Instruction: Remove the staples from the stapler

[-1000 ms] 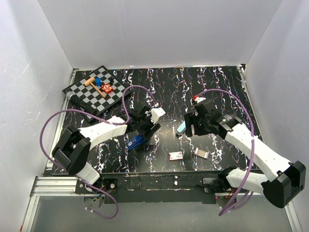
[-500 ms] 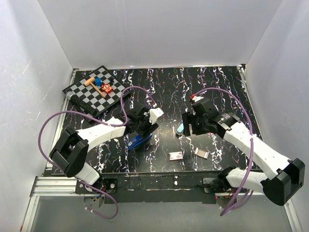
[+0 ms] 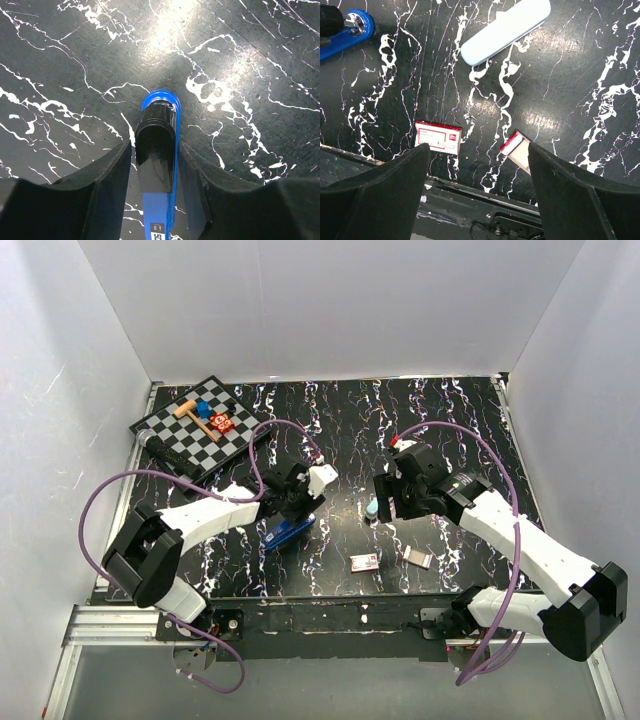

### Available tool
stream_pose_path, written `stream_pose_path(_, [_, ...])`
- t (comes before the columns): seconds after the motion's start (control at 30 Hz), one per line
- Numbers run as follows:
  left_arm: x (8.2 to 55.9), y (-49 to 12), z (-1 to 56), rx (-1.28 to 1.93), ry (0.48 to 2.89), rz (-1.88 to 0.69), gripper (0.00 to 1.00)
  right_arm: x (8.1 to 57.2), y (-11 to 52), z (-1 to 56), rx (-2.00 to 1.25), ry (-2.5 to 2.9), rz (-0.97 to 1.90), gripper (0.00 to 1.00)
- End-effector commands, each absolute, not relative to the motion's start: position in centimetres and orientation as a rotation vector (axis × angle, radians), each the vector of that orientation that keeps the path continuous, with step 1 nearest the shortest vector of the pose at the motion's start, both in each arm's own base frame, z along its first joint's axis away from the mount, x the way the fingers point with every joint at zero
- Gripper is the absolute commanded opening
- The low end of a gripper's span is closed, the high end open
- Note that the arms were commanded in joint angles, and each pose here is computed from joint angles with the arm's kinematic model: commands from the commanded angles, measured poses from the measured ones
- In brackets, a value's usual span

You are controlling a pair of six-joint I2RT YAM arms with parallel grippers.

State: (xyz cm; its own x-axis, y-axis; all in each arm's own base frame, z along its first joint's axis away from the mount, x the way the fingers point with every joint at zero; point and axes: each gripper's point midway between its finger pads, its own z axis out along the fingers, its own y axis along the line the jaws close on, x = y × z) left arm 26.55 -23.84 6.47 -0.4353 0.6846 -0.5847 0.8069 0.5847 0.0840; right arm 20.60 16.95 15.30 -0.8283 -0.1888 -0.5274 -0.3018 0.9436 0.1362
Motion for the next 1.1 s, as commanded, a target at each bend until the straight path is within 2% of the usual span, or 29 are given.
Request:
stream_pose_path(0.0, [26.5,-24.1,6.1,1.189,2.249,-0.288,0.41,21.6,17.6,16.7,-0.351,2.511,0.313,0.87])
stream_pose_path(0.17, [26.5,-24.3,5.6,1.201,2.265,-0.290,0.34,21.6,17.4,16.8,-0.350,2.506,0.302,0.87])
stream_pose_path(0.5, [26.9,-24.4,7.2,1.182,2.236,-0.295,0.00,21.8,17.1,17.4,-0.391,2.472,0.286,0.85])
stream_pose_path(0.77, [25.2,-25.8,11.4,1.175,2.135,-0.464,0.00,21.4,19.0,19.3,-0.575,2.396,0.411,0.83])
stream_pose_path(0.97, [23.2,-27.0,14.3,1.213,2.023,-0.629,0.00,19.3,22.0,22.3,-0.837,2.256,0.617,0.76])
stream_pose_path(1.07, [22.2,-27.5,15.8,1.232,1.968,-0.699,0.00,18.3,23.4,23.3,-0.976,2.190,0.655,0.76])
